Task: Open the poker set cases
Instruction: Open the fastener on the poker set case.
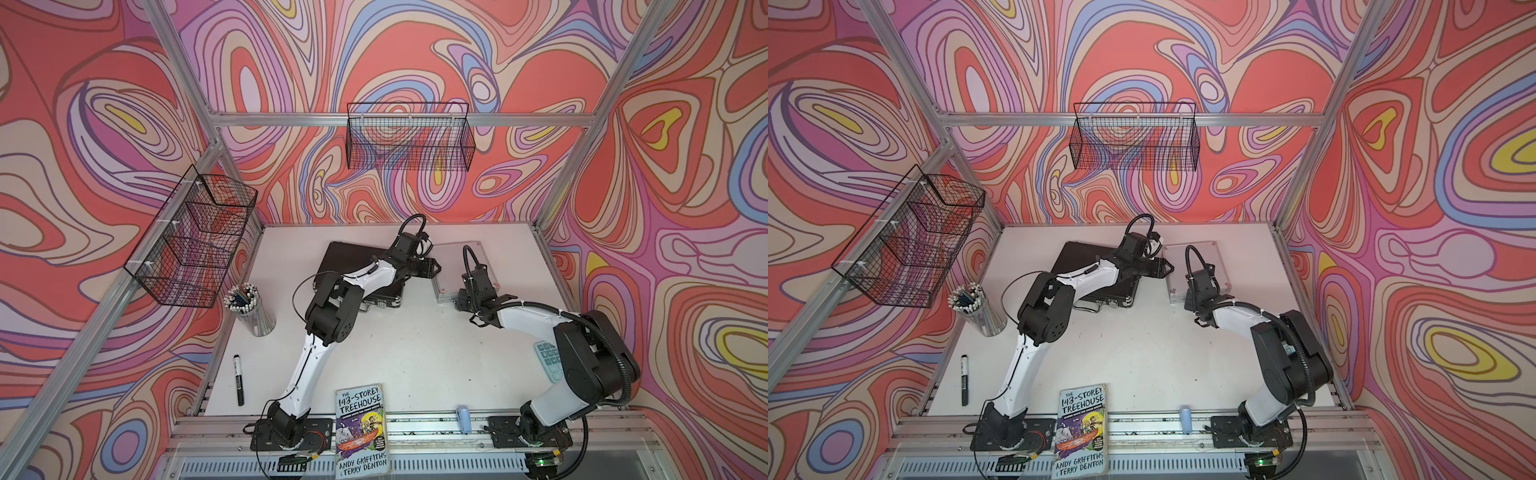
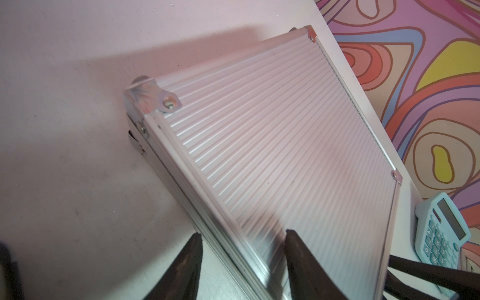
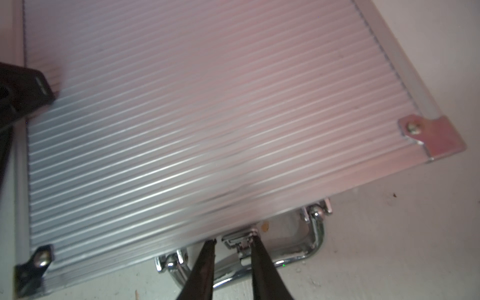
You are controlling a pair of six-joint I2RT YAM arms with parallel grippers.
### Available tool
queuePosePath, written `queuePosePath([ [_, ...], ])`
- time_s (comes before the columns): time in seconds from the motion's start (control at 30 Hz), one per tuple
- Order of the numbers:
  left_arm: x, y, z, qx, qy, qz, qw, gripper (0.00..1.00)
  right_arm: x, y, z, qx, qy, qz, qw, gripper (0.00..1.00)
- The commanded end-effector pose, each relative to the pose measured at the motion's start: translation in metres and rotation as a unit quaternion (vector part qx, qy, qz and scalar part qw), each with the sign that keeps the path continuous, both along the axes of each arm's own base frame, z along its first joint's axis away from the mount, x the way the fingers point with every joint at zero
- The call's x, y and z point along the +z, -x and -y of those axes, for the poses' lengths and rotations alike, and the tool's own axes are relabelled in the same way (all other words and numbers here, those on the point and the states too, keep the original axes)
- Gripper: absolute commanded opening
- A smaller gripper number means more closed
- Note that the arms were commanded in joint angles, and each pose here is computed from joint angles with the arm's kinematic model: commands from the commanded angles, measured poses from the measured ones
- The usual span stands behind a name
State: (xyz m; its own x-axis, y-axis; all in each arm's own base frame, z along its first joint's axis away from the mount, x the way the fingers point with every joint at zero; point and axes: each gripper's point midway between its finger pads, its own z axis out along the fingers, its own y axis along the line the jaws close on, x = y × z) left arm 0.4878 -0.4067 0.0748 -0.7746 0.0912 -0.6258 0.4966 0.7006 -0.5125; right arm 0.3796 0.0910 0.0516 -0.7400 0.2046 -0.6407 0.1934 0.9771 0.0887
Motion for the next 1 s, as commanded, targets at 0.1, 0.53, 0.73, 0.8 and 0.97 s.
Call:
queuePosePath([
  [0.1,-0.033,0.019,-0.014,-0.002,-0.047,-0.048,0.998,0.51,0.000,-0.004,0.014,-0.026,0.024,0.018,0.999,0.18],
  [0.53,-0.034,0.019,-0.016,-0.002,-0.055,-0.045,0.997,0.51,0.007,-0.001,0.031,-0.050,0.056,0.012,0.997,0.27],
  [0.73,-0.036,0.020,-0.018,-0.002,-0.059,-0.045,0.997,0.50,0.008,0.005,0.034,-0.070,0.036,0.017,0.997,0.27],
  [0.8,-0.037,0.020,-0.018,-0.001,-0.057,-0.046,0.997,0.50,0.009,0.008,0.034,-0.075,0.028,0.019,0.997,0.27],
  [0.97,-0.037,0.021,-0.018,-0.001,-0.055,-0.048,0.997,0.50,0.005,0.017,0.032,-0.086,-0.001,0.017,0.996,0.27],
])
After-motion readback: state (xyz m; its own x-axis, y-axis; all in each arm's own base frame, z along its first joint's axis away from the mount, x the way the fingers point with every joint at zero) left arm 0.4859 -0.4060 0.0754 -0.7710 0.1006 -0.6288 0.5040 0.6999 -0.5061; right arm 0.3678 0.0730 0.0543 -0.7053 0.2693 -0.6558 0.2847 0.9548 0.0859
